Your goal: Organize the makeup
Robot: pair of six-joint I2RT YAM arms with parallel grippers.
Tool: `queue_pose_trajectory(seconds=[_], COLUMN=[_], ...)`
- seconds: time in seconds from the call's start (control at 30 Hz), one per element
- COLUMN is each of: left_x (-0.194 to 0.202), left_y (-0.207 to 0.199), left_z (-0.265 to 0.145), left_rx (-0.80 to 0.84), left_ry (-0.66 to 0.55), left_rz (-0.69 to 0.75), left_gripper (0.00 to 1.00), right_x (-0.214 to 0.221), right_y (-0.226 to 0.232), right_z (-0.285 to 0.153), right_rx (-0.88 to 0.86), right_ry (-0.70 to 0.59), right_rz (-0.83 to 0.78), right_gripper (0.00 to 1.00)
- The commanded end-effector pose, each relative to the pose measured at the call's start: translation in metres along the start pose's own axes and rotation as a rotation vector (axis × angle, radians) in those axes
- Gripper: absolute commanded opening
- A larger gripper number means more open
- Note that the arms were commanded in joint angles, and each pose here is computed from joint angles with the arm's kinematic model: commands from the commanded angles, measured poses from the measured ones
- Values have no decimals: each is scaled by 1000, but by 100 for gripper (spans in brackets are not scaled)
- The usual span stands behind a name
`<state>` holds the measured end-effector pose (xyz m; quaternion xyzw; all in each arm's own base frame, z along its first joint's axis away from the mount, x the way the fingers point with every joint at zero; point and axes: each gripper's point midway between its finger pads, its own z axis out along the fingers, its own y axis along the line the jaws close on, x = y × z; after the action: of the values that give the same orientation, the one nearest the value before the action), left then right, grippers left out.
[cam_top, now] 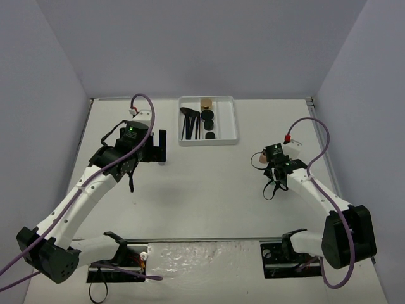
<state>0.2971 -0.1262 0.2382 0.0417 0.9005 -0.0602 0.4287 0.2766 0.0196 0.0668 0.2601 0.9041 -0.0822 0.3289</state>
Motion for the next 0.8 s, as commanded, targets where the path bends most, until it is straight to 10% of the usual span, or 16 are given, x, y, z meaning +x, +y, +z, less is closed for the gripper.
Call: queue_pose_trajectory(seconds=[0.0,0.77], left_x=[-20,10], left_y=[-2,41], left_z=[-4,-14], left_rx=[13,-131], left_ry=[-74,-51], left_rz=[-25,-22], left_gripper=[97,97], right_x=[-17,-197], right_y=[-3,233], right_z=[0,-82], right_rx=[24,-492], right_ry=[-69,-310], right_rz=[-3,-406], right_gripper=[0,0])
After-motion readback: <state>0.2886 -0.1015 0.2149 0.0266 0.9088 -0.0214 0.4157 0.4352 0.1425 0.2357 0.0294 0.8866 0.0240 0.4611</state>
